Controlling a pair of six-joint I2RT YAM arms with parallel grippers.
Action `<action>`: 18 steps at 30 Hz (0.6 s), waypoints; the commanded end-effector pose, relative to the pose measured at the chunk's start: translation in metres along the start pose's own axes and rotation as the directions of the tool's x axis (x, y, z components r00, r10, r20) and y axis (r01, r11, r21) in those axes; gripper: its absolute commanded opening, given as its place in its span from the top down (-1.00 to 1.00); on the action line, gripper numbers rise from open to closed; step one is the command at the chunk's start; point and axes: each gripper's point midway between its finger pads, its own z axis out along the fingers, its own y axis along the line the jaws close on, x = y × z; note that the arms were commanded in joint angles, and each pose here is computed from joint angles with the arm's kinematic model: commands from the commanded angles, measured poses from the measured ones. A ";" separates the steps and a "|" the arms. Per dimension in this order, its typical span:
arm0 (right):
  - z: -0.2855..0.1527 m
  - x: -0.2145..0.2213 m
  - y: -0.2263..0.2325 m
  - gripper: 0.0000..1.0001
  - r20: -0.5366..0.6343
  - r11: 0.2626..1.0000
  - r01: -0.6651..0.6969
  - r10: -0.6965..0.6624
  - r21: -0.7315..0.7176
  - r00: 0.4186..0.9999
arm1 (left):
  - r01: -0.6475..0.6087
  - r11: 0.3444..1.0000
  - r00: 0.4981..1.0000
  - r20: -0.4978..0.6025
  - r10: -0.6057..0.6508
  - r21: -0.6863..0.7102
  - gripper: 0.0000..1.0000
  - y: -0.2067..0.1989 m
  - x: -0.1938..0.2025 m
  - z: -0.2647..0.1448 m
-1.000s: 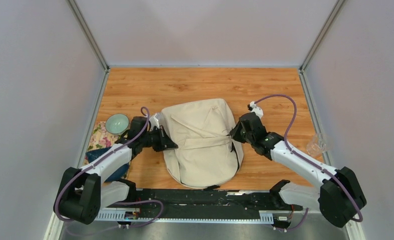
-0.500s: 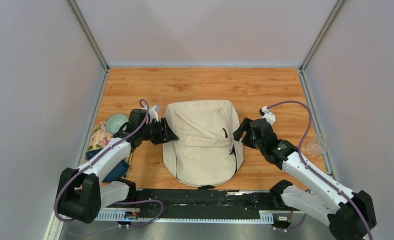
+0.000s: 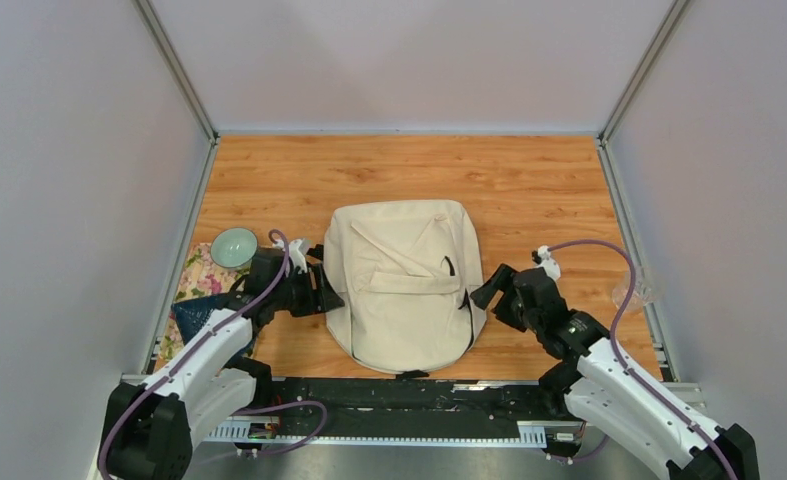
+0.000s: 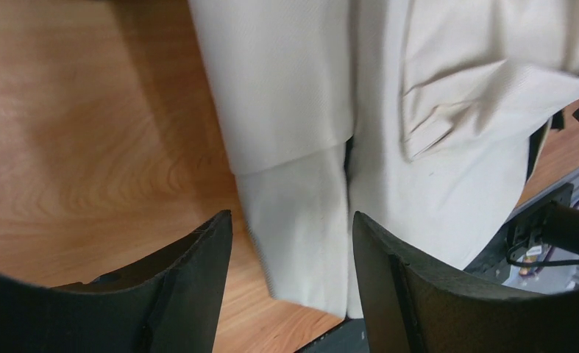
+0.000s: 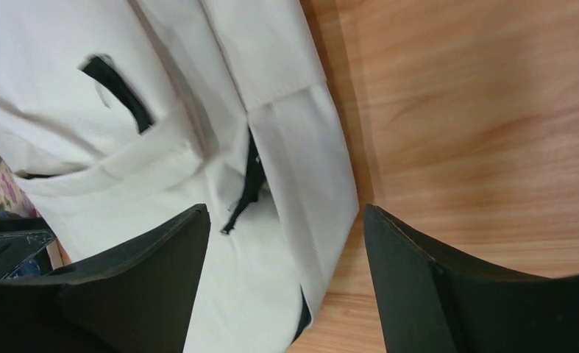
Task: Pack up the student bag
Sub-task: Reset both arms
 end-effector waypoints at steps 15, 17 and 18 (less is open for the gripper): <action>0.051 0.013 0.076 -0.56 -0.214 0.991 -0.012 -0.016 -0.133 0.977 | 0.022 0.972 0.999 -0.044 -0.012 0.235 -0.37 -0.059 -0.038 0.037; 0.049 0.002 0.077 -0.57 -0.180 0.993 0.013 -0.033 -0.116 0.983 | -0.015 0.986 1.000 -0.024 0.019 0.163 -0.42 -0.048 -0.043 0.036; 0.044 -0.004 0.078 -0.58 -0.155 0.993 0.018 -0.036 -0.118 0.987 | -0.033 0.988 0.999 0.002 0.033 0.152 -0.44 -0.049 -0.048 0.032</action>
